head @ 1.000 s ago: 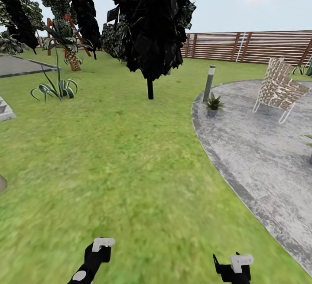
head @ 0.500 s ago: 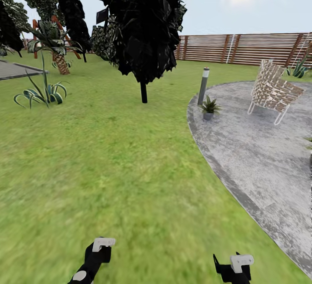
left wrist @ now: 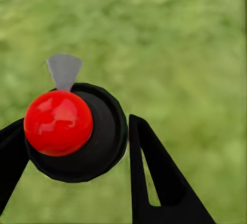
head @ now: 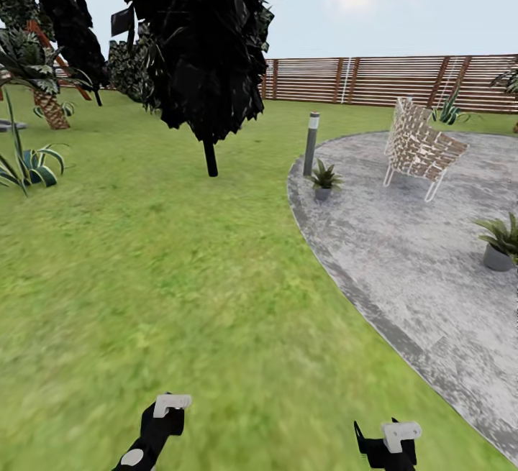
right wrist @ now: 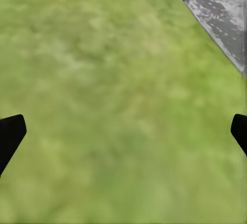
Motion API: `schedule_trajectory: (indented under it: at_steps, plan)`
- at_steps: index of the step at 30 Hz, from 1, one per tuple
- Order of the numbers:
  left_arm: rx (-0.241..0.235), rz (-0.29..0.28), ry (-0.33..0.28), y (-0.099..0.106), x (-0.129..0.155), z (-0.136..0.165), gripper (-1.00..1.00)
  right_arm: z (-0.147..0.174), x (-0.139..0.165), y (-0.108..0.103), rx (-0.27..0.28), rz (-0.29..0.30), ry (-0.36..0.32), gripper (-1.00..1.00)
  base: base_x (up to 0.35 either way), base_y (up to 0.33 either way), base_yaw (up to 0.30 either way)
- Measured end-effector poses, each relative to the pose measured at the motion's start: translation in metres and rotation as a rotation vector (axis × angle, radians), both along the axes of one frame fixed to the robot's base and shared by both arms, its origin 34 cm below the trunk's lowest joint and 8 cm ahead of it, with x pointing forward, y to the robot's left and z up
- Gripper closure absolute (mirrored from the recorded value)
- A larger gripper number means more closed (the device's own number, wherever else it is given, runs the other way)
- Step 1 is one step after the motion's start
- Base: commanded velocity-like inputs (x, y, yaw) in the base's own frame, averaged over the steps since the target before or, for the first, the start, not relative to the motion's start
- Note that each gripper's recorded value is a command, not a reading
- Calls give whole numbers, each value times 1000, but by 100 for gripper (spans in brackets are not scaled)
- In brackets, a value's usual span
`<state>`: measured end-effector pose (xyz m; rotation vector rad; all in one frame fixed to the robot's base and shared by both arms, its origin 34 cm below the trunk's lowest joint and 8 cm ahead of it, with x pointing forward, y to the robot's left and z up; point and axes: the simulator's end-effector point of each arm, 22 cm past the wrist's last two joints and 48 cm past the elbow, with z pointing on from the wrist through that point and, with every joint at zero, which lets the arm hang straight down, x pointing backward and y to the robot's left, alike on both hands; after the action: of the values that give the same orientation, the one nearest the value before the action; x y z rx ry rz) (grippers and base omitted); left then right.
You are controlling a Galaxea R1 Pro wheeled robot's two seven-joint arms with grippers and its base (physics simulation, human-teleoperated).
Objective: Pick up the pesticide atomizer in the garden and spray insectifuge to fully cover both potted plants in the garden.
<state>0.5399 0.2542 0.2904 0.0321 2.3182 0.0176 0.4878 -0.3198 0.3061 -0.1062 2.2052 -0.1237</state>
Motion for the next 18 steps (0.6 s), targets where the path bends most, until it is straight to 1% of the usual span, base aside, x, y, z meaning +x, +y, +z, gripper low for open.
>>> schedule_trajectory:
  at_steps: [5, 18]
  plan:
    - [0, 0, 0, 0, 0, 0, 100, 0, 0, 0, 0, 0, -1, -100, 336, 26, -36]
    - [0, -1, 0, 0, -1, 0, 100, 0, 0, 0, 0, 1, 0, -100, 336, 1, -2]
